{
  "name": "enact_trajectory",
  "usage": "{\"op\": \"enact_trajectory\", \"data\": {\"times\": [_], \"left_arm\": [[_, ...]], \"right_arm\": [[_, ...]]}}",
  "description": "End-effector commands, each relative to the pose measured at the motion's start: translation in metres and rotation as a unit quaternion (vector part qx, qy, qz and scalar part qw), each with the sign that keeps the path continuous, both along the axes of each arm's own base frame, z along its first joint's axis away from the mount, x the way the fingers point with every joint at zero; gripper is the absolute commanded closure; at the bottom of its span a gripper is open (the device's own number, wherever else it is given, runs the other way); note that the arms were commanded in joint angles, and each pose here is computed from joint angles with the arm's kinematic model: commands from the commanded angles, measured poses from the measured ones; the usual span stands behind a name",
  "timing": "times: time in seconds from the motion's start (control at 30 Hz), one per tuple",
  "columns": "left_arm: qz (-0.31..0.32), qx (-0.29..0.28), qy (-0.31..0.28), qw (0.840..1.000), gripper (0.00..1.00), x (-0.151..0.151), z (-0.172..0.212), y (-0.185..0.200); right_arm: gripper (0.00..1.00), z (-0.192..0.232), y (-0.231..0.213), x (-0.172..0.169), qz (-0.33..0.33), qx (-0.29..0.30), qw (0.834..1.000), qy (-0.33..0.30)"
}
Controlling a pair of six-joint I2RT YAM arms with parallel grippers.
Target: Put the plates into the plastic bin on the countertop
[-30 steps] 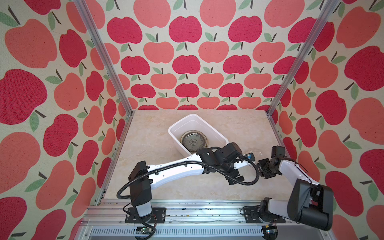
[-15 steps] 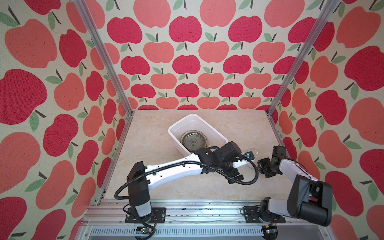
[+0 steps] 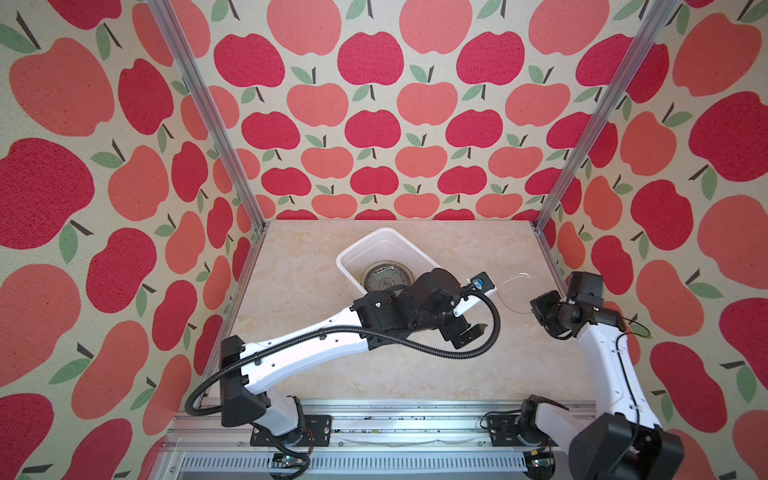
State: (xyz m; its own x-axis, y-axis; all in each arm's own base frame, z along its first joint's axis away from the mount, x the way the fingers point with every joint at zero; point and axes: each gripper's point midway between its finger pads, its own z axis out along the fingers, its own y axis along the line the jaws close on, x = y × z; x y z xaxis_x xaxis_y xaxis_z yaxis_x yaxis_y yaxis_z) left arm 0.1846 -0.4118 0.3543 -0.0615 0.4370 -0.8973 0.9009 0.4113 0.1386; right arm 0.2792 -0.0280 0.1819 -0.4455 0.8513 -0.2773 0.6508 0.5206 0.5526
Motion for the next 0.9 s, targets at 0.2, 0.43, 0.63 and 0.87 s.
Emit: {"op": "enact_trajectory", "data": {"times": [0.2,0.43,0.63,0.87], "left_arm": [[0.212,-0.135,0.012,0.968,0.01,0.075,0.051,0.13],[0.315,-0.156,0.058,0.934,0.01,0.101,0.03,0.21],[0.388,-0.18,0.1,0.899,0.01,0.113,0.003,0.261],[0.446,-0.218,0.135,0.857,0.01,0.114,-0.013,0.299]], "right_arm": [[1.0,0.094,0.042,-0.001,0.097,0.007,0.994,-0.057],[1.0,0.136,0.105,0.02,0.15,0.057,0.983,-0.092],[1.0,0.144,0.159,0.037,0.191,0.062,0.976,-0.089],[1.0,0.123,0.234,0.056,0.213,0.097,0.97,-0.059]]}}
